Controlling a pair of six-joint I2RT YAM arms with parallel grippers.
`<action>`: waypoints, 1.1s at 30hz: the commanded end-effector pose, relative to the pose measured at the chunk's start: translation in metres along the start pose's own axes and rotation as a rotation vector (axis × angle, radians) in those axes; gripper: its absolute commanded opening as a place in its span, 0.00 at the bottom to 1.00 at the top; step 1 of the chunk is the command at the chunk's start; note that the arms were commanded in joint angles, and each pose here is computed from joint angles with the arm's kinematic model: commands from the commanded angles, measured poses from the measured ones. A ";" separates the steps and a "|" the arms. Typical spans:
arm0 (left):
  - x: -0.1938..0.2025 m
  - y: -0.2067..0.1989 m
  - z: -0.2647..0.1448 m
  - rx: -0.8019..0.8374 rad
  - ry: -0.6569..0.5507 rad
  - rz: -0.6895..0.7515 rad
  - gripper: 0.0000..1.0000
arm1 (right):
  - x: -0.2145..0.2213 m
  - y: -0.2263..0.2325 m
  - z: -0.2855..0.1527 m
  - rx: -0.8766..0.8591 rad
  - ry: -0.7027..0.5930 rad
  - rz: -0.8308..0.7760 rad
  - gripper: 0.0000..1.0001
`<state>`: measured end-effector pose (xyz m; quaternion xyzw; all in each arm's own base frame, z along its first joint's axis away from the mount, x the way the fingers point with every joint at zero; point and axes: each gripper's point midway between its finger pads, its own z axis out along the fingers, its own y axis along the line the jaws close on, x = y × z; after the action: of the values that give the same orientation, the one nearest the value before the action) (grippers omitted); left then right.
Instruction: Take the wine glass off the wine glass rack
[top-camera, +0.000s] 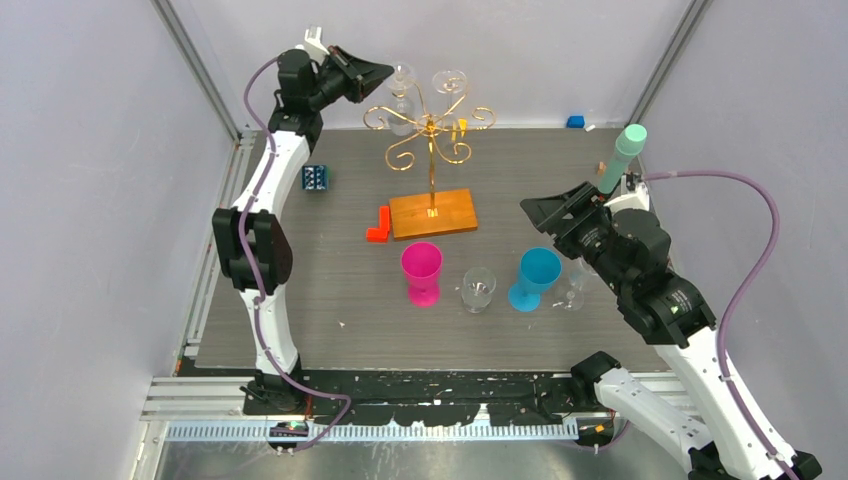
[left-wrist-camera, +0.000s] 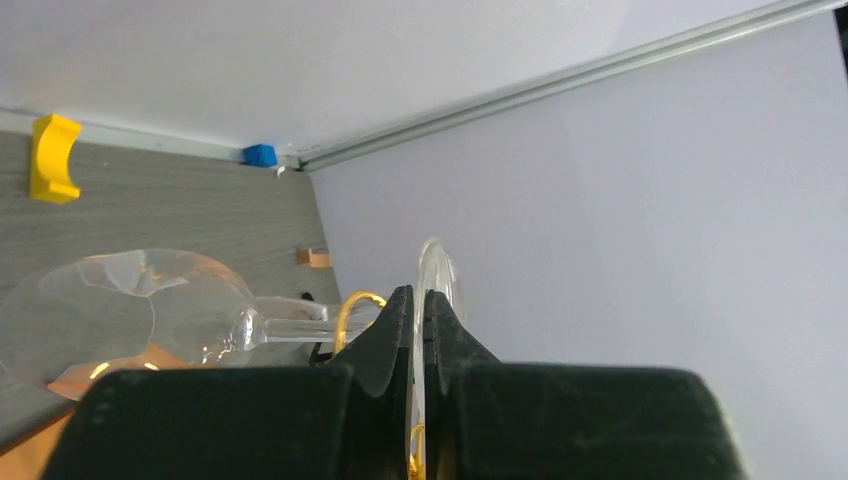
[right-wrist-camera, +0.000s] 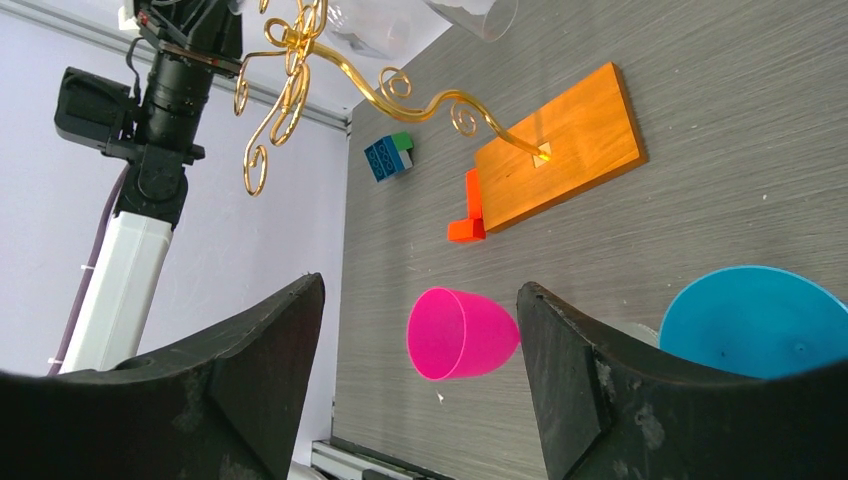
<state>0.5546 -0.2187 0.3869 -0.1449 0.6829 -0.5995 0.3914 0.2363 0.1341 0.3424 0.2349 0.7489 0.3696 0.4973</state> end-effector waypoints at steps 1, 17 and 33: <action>-0.018 -0.086 -0.020 0.227 -0.084 0.141 0.00 | -0.015 0.006 -0.008 -0.014 -0.063 -0.009 0.76; -0.009 -0.091 -0.017 0.240 -0.044 0.180 0.00 | -0.014 0.004 -0.008 -0.006 -0.058 -0.014 0.76; 0.010 -0.096 -0.012 0.278 0.021 0.171 0.00 | -0.014 0.005 -0.008 -0.008 -0.054 -0.011 0.76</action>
<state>0.5386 -0.2364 0.4255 -0.0808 0.6472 -0.6330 0.4170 0.2345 0.1288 0.3383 0.2381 0.7528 0.3566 0.4995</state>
